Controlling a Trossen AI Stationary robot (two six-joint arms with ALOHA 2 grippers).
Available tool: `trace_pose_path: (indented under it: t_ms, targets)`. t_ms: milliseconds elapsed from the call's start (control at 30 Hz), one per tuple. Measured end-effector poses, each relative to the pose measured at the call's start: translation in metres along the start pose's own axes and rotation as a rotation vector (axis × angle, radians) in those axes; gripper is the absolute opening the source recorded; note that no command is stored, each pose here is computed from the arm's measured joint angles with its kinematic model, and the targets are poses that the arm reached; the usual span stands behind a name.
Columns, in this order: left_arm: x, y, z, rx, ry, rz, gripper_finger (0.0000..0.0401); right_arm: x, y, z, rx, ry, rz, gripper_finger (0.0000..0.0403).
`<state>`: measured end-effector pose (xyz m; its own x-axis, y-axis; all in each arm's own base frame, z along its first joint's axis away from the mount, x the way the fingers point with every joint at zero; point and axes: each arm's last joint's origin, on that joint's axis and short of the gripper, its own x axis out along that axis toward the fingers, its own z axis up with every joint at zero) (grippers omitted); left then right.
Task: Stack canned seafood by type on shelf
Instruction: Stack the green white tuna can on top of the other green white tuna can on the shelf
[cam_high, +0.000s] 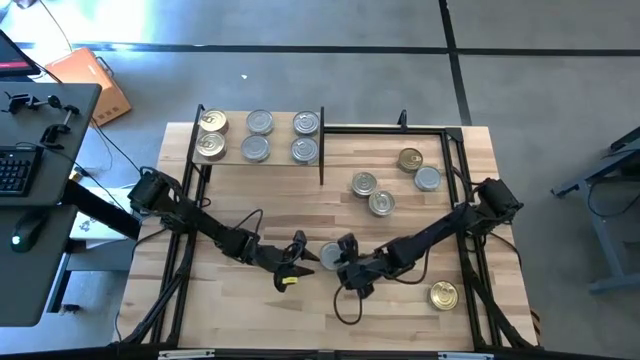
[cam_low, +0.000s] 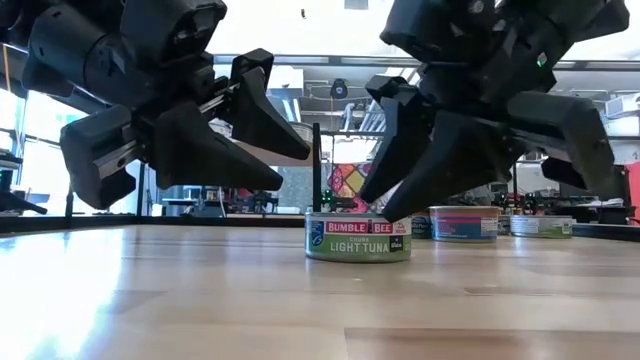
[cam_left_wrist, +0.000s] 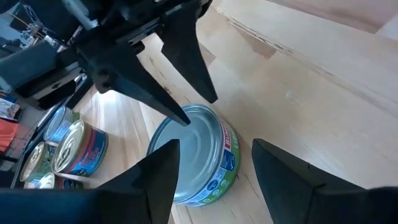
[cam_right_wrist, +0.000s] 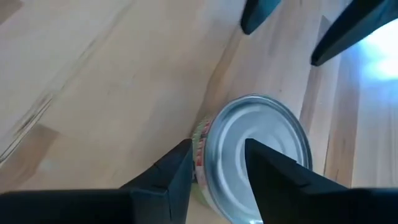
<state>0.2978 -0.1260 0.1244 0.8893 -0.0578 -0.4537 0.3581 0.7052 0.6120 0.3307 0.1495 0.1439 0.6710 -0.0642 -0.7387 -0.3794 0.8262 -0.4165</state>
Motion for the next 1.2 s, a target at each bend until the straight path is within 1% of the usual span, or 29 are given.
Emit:
trace_pose_path:
  t_ms: [100, 200, 333, 433, 467, 633, 767, 967, 1200]
  targets:
    - [0.000, 0.000, 0.000, 0.000, 0.000, -0.001, 0.0195, 0.002, -0.001, -0.004, -0.007, 0.029, 0.024, 0.0134]
    - [0.000, 0.000, 0.000, 0.000, 0.000, -0.001, 0.0195, 0.009, -0.003, -0.008, -0.003, 0.051, 0.041, 0.0115]
    - [0.000, 0.000, 0.000, 0.004, 0.001, 0.000, 0.0195, 0.023, 0.001, -0.012, -0.006, 0.062, 0.011, 0.0067]
    - [0.000, 0.000, -0.001, 0.050, 0.006, -0.004, 0.0195, 0.032, 0.004, -0.014, -0.001, 0.064, -0.020, 0.0020]
    - [0.000, 0.000, -0.001, 0.071, 0.006, -0.005, 0.0195, 0.034, 0.005, -0.013, 0.010, 0.057, -0.021, 0.0012]
    - [-0.001, -0.003, 0.001, 0.149, 0.000, -0.010, 0.0195, 0.032, 0.001, -0.011, 0.103, 0.022, -0.017, 0.0010]
    - [-0.001, -0.003, 0.001, 0.181, 0.001, -0.007, 0.0196, 0.020, -0.005, -0.004, 0.130, -0.018, -0.010, 0.0003]
    - [-0.001, -0.003, 0.000, 0.186, 0.025, 0.018, 0.0196, 0.007, -0.019, -0.001, 0.215, -0.037, -0.014, 0.0000]
    - [0.000, -0.002, -0.002, 0.155, 0.049, 0.031, 0.0196, 0.010, -0.027, -0.002, 0.276, -0.043, -0.011, 0.0000]
